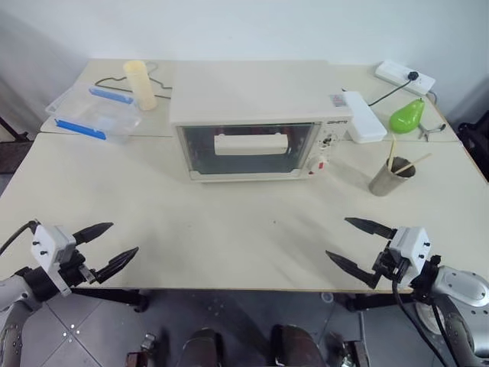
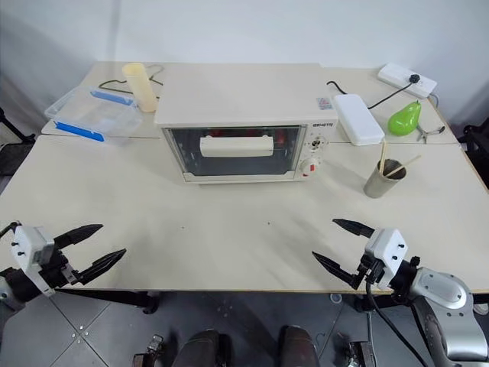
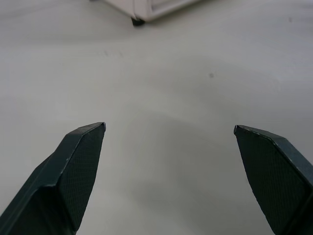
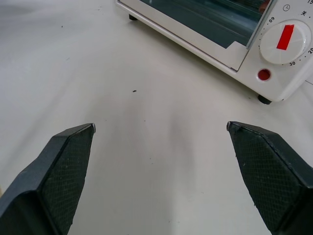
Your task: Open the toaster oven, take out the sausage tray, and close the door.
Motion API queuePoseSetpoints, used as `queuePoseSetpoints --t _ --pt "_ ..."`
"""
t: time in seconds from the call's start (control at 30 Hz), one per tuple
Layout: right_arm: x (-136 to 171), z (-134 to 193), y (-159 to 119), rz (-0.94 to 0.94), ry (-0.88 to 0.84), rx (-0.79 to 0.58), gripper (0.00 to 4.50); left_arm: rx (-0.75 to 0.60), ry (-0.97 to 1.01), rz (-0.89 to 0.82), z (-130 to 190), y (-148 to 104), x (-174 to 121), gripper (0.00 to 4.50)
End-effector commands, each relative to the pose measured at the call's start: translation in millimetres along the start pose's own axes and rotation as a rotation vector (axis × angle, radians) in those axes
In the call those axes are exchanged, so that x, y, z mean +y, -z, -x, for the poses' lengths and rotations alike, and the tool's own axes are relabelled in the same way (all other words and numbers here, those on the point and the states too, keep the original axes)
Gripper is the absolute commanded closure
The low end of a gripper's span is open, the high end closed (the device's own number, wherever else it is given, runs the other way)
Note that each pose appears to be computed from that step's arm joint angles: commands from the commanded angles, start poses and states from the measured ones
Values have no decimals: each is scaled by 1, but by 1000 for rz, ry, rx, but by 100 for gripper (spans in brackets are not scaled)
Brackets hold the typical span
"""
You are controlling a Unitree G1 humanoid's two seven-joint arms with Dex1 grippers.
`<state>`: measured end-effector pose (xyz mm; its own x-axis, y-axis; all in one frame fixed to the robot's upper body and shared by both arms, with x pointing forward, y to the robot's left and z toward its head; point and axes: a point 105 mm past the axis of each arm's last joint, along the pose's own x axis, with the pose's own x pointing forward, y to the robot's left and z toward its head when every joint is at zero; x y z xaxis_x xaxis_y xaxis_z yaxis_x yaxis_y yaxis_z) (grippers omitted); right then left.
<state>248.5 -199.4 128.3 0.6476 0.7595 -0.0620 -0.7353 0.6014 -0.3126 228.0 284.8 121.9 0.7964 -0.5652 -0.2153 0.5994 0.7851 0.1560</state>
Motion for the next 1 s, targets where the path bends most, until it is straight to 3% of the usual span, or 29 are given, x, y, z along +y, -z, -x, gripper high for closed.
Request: queuePoseSetpoints --t 0.03,0.1,0.23,0.33,0.43,0.53,0.9,1.0 --pt "0 -9 -12 2 -15 -51 0 -36 -23 -46 -3 -15 3 2" --pt "1 -18 -19 -16 -31 -85 0 -49 -35 -58 -5 -18 4 2" --pt "0 -54 -53 -131 -69 -232 0 -245 56 108 -8 -52 1 2" --pt "-2 -68 -64 -191 -73 -276 0 -284 131 213 -9 -63 -5 2" --pt "-15 -92 -83 -260 -18 -379 0 -312 196 187 -15 -75 -15 2" --pt "-17 -107 -91 -233 -43 -390 0 -343 200 145 -20 -85 -17 2" --pt "-6 -122 -110 -164 -199 -433 0 -386 154 151 -24 -92 -13 2" --pt "10 -121 -110 -114 -286 -415 0 -372 134 173 -23 -87 -11 2"
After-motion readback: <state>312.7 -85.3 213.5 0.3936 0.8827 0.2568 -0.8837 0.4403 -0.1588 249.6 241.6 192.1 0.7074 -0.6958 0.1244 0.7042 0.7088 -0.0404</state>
